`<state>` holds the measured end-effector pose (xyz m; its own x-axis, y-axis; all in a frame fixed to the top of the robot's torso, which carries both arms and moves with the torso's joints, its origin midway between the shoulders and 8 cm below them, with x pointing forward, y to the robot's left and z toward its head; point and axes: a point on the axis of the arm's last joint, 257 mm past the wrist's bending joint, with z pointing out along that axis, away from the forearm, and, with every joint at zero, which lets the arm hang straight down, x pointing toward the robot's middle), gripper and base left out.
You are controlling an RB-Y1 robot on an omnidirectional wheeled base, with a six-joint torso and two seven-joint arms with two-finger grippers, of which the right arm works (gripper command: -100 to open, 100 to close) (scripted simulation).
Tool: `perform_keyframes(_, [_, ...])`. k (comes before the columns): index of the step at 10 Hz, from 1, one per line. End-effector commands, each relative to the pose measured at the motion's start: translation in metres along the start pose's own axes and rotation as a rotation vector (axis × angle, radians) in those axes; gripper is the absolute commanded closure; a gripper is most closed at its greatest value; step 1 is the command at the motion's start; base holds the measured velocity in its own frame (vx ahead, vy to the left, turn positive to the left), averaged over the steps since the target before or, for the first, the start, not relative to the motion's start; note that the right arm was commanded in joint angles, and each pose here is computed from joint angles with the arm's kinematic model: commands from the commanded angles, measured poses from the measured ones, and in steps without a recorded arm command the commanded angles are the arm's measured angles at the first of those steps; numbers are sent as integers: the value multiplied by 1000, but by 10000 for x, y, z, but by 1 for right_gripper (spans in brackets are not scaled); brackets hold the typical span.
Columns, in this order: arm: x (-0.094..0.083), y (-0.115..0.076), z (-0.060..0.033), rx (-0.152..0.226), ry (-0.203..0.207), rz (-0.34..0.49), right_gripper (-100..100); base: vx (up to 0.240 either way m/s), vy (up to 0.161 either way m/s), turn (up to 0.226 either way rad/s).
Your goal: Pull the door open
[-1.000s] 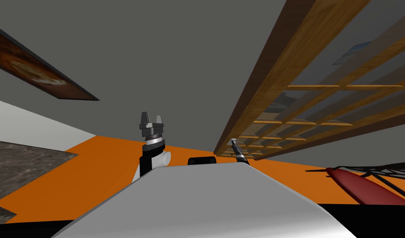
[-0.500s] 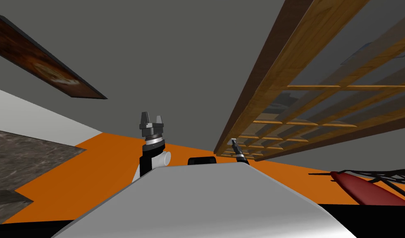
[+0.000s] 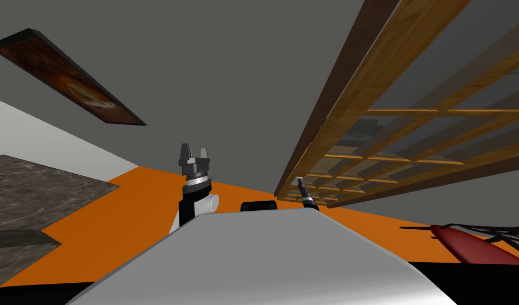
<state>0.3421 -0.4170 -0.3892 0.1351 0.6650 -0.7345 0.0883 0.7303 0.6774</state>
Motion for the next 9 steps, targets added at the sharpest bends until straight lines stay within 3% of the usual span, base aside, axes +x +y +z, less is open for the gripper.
perform_keyframes(1, [58,21,-7,1,5,44,100,-37,-19,36])
perform_keyframes(9, [25,1,49,16,-22,276,100,-39,-15,56])
